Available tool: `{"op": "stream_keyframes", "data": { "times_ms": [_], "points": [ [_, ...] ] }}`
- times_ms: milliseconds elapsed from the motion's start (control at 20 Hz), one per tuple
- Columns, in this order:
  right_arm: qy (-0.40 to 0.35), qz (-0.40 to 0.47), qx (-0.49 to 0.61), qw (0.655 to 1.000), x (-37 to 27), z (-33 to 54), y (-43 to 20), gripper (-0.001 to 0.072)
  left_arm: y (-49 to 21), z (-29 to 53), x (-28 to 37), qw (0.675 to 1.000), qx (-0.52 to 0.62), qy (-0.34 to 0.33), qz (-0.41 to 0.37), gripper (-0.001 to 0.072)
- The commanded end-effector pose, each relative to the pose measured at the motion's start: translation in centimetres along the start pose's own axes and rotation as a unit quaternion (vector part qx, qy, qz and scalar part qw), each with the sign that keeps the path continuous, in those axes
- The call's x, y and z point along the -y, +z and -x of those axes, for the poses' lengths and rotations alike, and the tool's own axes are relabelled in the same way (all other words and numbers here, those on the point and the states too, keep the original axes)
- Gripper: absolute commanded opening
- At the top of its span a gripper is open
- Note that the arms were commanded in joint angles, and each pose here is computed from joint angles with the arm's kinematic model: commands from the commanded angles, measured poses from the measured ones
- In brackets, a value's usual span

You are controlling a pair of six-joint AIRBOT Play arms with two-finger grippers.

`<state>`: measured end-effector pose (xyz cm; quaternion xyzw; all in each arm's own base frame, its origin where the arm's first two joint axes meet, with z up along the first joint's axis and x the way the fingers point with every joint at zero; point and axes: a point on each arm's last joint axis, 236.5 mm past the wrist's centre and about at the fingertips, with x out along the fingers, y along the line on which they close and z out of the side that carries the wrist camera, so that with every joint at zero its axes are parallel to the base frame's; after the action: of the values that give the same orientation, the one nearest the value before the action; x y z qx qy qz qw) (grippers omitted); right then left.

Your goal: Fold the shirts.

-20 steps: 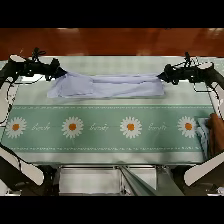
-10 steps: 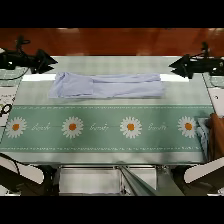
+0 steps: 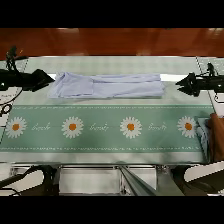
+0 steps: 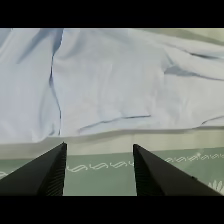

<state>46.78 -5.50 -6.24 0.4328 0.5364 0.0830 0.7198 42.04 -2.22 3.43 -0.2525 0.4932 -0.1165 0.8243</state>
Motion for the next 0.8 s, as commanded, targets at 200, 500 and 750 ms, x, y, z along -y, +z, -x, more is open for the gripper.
{"op": "stream_keyframes", "data": {
  "times_ms": [200, 500, 750],
  "points": [
    [0.035, -0.016, -0.052, 0.998, -2.4, -7.8, -0.5, 0.0416, -2.4, -1.3, 1.2, 1.0, 0.0, 0.004, -0.02, 0.0506],
    [0.04, 0.027, -0.043, 0.998, -6.5, -10.9, 0.1, 0.0415, -2.3, -1.4, 1.3, 1.0, 0.002, 0.003, -0.021, 0.0506],
    [0.034, 0.022, -0.01, 0.999, -7.8, -12.0, 1.3, 0.0294, -2.3, -1.4, 1.3, 1.0, 0.002, 0.004, -0.022, 0.0506]
  ]
}}
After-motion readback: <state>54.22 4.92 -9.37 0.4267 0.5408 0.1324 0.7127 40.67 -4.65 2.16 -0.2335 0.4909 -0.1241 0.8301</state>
